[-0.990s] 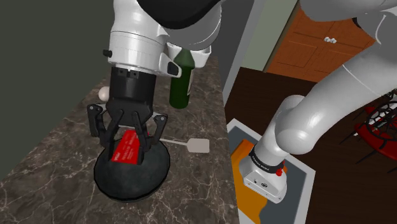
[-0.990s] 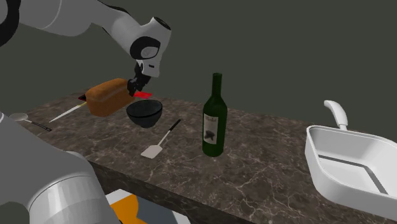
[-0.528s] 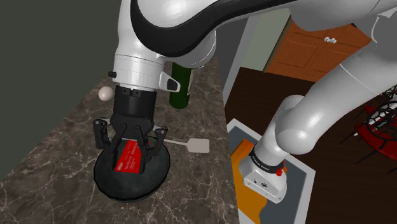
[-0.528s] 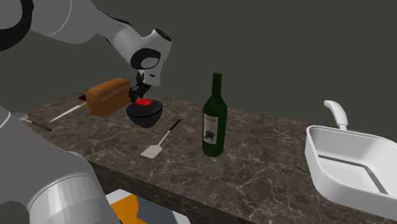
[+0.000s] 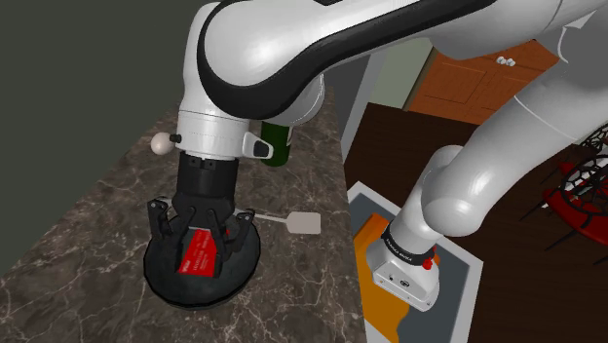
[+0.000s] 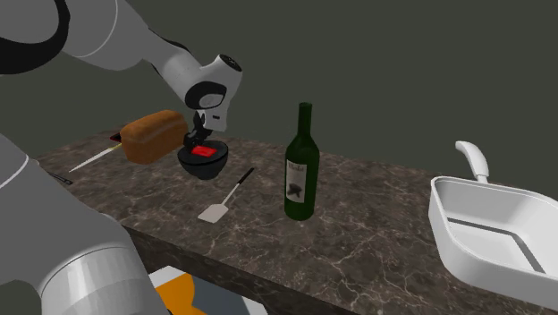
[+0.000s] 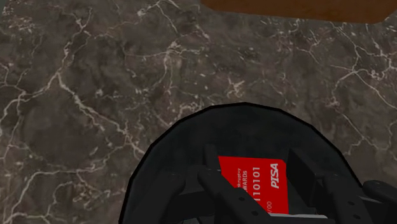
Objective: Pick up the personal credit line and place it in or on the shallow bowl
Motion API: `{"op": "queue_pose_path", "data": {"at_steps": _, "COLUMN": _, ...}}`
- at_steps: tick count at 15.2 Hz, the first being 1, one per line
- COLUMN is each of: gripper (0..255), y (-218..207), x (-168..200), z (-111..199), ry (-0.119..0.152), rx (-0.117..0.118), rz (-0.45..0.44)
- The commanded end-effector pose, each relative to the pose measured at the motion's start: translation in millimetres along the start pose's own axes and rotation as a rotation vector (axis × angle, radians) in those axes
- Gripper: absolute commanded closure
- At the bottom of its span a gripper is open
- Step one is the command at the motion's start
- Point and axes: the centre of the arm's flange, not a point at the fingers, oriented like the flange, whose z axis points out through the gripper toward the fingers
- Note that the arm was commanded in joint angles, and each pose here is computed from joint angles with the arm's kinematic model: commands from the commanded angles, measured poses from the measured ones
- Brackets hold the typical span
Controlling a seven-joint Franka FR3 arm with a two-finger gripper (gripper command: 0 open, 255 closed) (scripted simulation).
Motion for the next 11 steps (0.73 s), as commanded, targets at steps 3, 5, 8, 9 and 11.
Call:
{"op": "queue_pose_path", "data": {"at_steps": 3, "gripper": 255, "y": 0.3, "x": 0.6, "z": 0.7, "ry": 0.000, "rx": 0.000, "rz": 0.000}}
{"op": "queue_pose_path", "data": {"at_steps": 5, "gripper": 0, "y": 0.3, "x": 0.7, "z": 0.7, "ry": 0.000, "rx": 0.000, "rz": 0.000}}
{"op": "queue_pose_path", "data": {"at_steps": 8, "gripper": 0, "y": 0.3, "x": 0.6, "z": 0.7, "ry": 0.000, "rx": 0.000, "rz": 0.000}}
{"op": "queue_pose_path", "data": {"at_steps": 9, "gripper": 0, "y": 0.3, "x": 0.6, "z": 0.7, "ry": 0.000, "rx": 0.000, "rz": 0.000}}
{"op": "queue_pose_path", "data": {"at_steps": 11, "gripper": 0, "y": 0.3, "x": 0.6, "z": -12.5, "ry": 0.000, "rx": 0.000, "rz": 0.000}}
